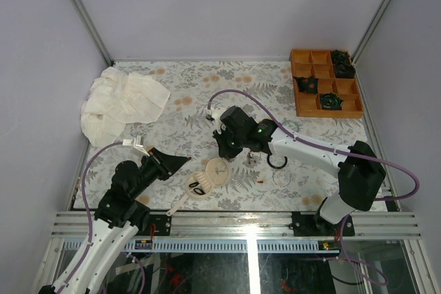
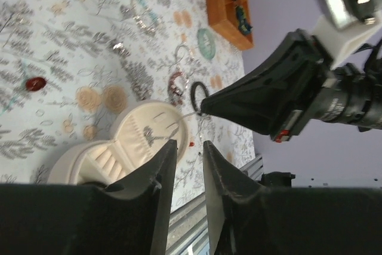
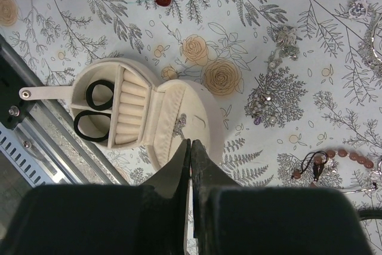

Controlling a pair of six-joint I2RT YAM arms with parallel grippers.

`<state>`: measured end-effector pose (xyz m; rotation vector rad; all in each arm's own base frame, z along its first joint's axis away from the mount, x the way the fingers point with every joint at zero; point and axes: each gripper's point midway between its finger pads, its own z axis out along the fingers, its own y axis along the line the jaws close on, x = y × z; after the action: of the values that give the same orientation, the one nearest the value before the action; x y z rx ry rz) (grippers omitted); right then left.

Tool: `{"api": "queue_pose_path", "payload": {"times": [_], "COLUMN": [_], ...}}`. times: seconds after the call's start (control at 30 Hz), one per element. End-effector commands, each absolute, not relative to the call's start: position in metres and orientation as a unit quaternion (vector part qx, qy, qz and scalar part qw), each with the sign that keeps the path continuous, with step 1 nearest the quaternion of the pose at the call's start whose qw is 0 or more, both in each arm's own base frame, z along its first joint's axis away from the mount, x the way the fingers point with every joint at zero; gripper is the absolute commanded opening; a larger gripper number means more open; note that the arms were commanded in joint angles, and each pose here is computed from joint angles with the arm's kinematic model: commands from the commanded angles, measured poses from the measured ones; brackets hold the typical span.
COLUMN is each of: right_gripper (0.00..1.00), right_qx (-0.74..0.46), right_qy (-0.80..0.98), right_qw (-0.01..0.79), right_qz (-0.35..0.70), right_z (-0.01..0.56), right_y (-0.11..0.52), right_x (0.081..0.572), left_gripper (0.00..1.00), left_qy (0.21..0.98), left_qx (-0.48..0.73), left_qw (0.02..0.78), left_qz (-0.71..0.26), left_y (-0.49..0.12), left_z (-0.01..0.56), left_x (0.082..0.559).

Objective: Organize the mixed jewelry
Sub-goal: Place the jewelry in the jewelry box.

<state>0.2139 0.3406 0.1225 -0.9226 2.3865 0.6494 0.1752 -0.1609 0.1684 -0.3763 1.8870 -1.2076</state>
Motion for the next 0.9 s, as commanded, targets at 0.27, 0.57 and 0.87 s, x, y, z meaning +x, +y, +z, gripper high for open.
{"api": "queue_pose_path", "payload": {"times": [0.27,0.57,0.87], "right_gripper": [0.00,0.00,0.00], "right_qx": [-0.335,-0.335,-0.336], "right_qy": [0.862,0.863,0.864], "right_qw": [0.259,0.254,0.259], "right_qz": [0.278,0.281,0.271], "right_z": [0.135,0.131,0.131], "right_y": [0.360,0.362,0.359], "right_x": [0.218,0.218,0.221], "left_gripper": [0.13,0.02,0.01], "left_qy": [0.798,0.834,0.849], "left_qx": [-0.204,-0.216,-0.218], "left_qw": [0.316,0.267,0.245], "left_qz": [-0.472,-0.432,-0.414], "left_y": [-0.165,-0.167,-0.173], "left_z": [0.133,0.104,0.082], "left_x": [0.155,0.151,0.143]}}
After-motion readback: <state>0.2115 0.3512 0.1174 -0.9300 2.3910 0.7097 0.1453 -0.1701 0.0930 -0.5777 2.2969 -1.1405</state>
